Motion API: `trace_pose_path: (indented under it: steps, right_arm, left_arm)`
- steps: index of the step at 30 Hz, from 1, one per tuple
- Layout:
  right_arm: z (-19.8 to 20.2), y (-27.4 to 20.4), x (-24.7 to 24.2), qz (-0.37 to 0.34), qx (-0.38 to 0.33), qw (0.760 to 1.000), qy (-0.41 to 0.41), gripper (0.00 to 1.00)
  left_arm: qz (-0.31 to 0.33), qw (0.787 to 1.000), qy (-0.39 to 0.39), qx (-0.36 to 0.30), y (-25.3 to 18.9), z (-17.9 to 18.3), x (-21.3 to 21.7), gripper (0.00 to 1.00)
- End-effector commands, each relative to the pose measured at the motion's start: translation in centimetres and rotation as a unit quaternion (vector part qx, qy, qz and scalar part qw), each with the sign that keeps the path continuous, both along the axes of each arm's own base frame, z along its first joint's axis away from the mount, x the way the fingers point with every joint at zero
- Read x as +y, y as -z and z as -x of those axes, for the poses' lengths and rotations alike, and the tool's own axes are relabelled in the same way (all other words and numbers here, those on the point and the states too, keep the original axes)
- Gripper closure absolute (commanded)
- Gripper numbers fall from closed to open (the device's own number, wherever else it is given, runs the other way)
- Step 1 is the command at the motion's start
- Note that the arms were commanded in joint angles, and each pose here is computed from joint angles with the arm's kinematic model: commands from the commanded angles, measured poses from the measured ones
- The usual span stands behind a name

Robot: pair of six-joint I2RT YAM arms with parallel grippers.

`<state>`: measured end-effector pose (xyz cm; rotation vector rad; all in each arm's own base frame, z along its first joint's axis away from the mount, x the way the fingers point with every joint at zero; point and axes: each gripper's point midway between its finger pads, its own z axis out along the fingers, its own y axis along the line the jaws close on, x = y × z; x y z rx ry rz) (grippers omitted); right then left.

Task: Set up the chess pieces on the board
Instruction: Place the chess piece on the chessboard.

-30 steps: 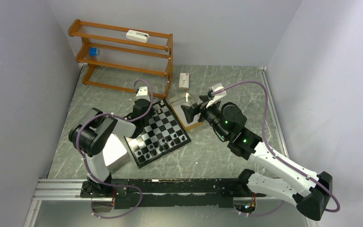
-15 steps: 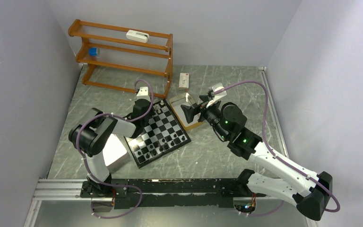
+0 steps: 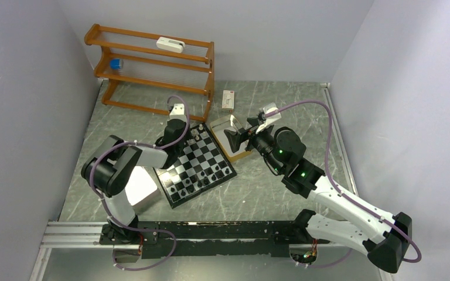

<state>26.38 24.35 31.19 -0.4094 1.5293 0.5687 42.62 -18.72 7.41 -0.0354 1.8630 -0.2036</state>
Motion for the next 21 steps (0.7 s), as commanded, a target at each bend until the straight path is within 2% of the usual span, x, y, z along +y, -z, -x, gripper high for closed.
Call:
trace_pose_path:
  steps: [1, 10, 16, 21]
  right_arm:
    - [0.1, -0.8, -0.2, -0.015, -0.012, 1.000, 0.004, 0.04]
    - [0.2, -0.8, -0.1, -0.015, -0.010, 1.000, 0.000, 0.04]
    - [0.4, -0.8, 0.2, -0.015, -0.006, 1.000, -0.009, 0.04]
    - [0.4, -0.9, 0.1, -0.015, -0.008, 1.000, -0.008, 0.04]
  left_arm:
    - [0.016, 1.000, 0.009, -0.024, -2.7, -0.6, -0.6, 0.76]
    - [0.018, 0.999, -0.001, -0.027, -6.8, -0.6, -0.2, 0.76]
    - [0.011, 1.000, -0.011, 0.020, -8.2, -1.4, 0.4, 0.76]
    - [0.017, 0.995, 0.008, 0.102, -6.6, -3.3, 1.3, 0.90]
